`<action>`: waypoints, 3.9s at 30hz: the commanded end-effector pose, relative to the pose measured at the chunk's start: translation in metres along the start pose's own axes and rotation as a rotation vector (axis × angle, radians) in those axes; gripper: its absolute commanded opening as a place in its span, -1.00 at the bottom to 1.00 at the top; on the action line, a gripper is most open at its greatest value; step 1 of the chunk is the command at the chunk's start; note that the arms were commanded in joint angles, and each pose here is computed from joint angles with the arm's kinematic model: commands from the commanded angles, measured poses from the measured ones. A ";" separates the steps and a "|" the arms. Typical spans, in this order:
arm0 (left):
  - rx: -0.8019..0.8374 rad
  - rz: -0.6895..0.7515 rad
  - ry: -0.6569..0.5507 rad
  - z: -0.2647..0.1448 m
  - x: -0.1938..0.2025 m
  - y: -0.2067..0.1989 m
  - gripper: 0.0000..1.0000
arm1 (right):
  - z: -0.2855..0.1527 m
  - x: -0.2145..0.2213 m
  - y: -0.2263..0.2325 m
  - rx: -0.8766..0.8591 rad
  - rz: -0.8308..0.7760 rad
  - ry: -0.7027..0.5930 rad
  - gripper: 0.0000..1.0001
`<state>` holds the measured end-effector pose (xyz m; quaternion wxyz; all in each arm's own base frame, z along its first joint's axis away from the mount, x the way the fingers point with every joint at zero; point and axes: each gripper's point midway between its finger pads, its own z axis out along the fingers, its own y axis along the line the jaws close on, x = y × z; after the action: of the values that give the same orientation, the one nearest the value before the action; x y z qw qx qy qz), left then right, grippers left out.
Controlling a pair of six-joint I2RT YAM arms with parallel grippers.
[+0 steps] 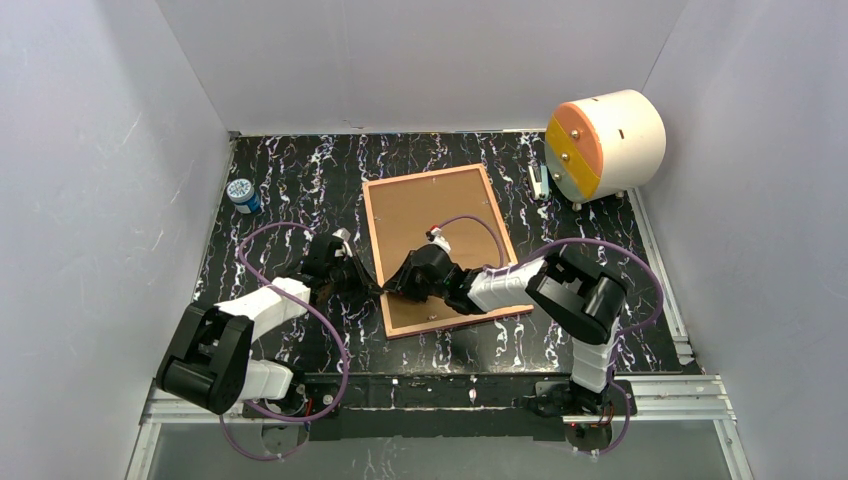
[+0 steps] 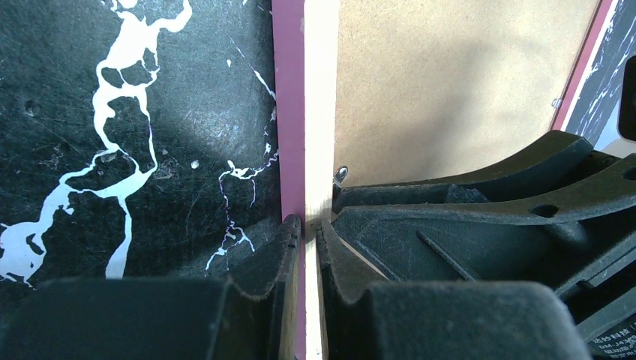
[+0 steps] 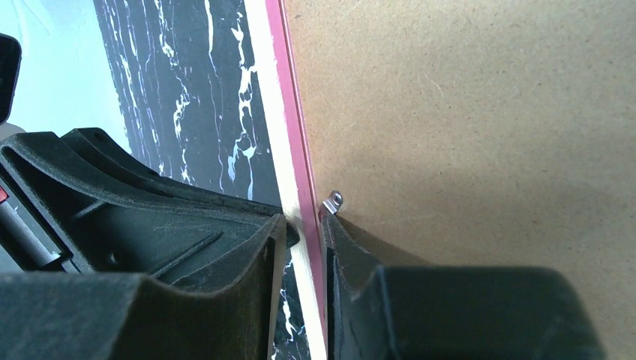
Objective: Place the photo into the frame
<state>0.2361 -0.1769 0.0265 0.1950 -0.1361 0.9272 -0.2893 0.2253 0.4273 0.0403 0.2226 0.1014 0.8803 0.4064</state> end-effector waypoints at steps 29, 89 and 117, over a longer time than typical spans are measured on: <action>-0.170 -0.038 0.145 0.003 0.047 0.051 -1.00 | -0.023 -0.030 0.019 -0.178 0.086 -0.154 -0.36; -0.185 -0.010 0.120 -0.002 0.038 0.047 -1.00 | -0.010 -0.049 0.018 -0.111 -0.192 -0.066 -0.23; -0.182 -0.008 0.126 0.000 0.037 0.046 -1.00 | 0.014 -0.008 0.016 -0.263 -0.264 0.259 -0.18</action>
<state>0.2384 -0.1784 0.0273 0.1929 -0.1375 0.9268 -0.2914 0.2492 0.4392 0.0461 0.1987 -0.0703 0.8510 0.4809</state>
